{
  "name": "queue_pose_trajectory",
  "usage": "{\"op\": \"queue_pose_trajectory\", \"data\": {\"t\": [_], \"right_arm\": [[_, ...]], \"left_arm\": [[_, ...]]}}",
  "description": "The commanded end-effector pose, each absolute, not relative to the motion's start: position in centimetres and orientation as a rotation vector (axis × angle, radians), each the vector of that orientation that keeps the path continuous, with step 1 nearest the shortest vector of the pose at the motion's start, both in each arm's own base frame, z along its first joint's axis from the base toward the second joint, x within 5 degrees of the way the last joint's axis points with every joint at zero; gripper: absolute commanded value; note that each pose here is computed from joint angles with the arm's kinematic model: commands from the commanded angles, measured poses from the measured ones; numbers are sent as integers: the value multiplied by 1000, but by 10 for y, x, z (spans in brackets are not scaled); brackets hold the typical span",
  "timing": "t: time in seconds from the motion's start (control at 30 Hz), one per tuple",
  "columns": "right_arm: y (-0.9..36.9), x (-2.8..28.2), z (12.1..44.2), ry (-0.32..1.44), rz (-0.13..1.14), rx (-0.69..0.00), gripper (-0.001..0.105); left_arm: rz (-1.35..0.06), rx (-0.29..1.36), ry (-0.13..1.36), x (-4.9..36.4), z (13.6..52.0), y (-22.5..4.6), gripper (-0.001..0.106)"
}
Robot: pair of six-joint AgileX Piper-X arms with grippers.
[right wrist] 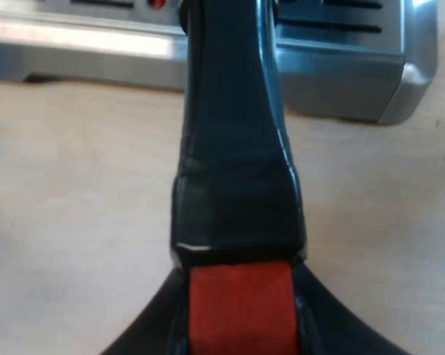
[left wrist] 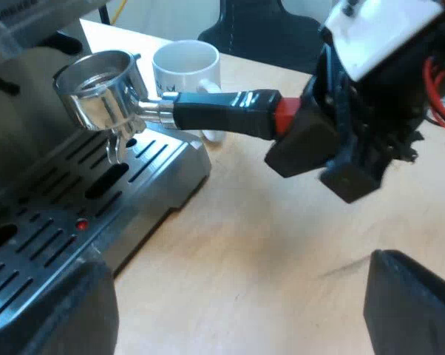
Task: Grind coffee beans and then tamp
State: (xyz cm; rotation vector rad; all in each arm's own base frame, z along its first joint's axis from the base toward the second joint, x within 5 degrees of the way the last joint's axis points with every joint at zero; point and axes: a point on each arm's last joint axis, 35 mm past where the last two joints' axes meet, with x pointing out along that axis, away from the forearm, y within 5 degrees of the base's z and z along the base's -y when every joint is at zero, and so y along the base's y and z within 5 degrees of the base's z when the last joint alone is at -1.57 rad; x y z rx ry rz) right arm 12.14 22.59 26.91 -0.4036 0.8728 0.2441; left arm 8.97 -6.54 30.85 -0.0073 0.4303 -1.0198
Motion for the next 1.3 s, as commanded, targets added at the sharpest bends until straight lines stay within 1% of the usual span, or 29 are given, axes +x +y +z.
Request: {"op": "queue_pose_trajectory", "data": {"t": [0.03,0.07,0.13,0.33,0.53,0.67,0.73,0.83,0.93,1.03,1.17,1.3], "right_arm": [[220,109,272,799,218,-386,0],[219,106,272,793,223,-380,0],[217,96,269,768,248,-389,0],[213,72,261,691,316,-411,0],[214,58,247,641,358,-423,0],[214,57,236,628,373,-394,0],[214,57,228,618,381,-366,0],[213,56,215,609,396,-329,0],[210,56,203,600,404,-319,0],[207,55,194,590,416,-330,0],[204,55,185,581,422,-315,0],[199,54,174,563,444,-359,0]], "left_arm": [[-1023,-1,434,83,309,-63,69],[-1023,-1,437,83,309,-62,69],[-1000,5,432,79,309,-60,69],[-988,8,414,69,311,-55,69],[-978,11,407,65,311,-52,69],[-926,22,426,66,309,-51,69],[-902,33,436,67,307,-50,69],[-897,36,460,68,298,-51,69],[-895,36,495,70,286,-52,69],[-893,37,530,72,272,-53,69],[-895,36,525,75,265,-54,69],[-897,36,502,76,267,-55,69]]}}
